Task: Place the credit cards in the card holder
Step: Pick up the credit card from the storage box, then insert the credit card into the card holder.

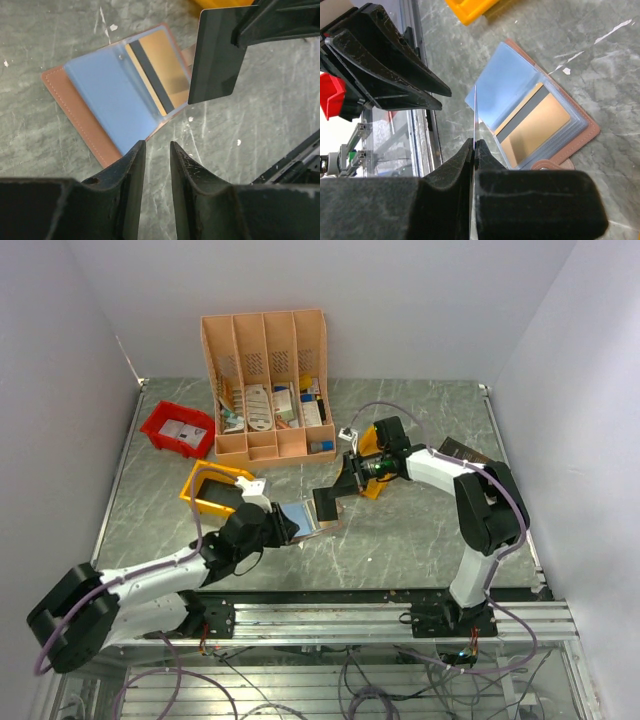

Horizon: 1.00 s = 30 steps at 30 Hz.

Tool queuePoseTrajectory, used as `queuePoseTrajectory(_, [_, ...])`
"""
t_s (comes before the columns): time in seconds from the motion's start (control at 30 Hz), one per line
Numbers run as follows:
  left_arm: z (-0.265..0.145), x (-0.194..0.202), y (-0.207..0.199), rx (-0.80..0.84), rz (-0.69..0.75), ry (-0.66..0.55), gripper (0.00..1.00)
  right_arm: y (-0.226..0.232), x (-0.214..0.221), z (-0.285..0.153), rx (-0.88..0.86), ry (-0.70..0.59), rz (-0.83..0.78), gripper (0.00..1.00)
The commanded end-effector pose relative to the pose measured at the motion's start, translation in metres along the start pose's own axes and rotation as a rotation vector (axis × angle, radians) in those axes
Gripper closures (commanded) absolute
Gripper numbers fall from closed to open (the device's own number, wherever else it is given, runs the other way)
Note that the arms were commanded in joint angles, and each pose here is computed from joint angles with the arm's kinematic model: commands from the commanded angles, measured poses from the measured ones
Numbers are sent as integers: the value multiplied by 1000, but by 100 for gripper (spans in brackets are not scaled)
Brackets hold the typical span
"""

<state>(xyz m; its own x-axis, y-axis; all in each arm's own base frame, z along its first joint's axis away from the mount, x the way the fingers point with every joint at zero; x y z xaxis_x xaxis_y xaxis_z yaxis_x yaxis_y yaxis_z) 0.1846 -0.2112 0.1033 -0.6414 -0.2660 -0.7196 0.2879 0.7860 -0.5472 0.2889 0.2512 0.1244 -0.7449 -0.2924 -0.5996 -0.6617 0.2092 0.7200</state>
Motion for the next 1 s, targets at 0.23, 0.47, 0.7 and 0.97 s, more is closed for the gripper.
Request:
queuePoseTrajectory(0.23, [26,-10,8,-31,-11,9,71,-21,-1,21,36,36,35,100])
queuePoseTrajectory(0.47, [27,-2,19,-47,-22,22,72,-30,-3,27,29,56,75,100])
queuePoseTrajectory(0.7, [28,4,27,-73,-14,39,72,-31,2,34,11,70,94,100])
queuePoseTrajectory(0.97, [32,13,35,-97,-7,66,75,-39,10,39,9,78,150,100])
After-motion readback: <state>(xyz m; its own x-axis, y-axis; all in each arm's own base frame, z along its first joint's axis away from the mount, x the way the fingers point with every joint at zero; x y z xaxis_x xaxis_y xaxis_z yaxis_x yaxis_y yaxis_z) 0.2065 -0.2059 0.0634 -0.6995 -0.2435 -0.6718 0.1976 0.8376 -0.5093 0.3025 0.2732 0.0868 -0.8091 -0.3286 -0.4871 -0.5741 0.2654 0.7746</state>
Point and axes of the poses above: each gripper's point midway between its finger pads, its own z axis out along the fingers, its own y axis along the line the jaws close on, x = y × z, the point moved 4 cm from there along -z, back along the fingers, and after that the axes turned 1 degree about z, right-handed, at the moved point
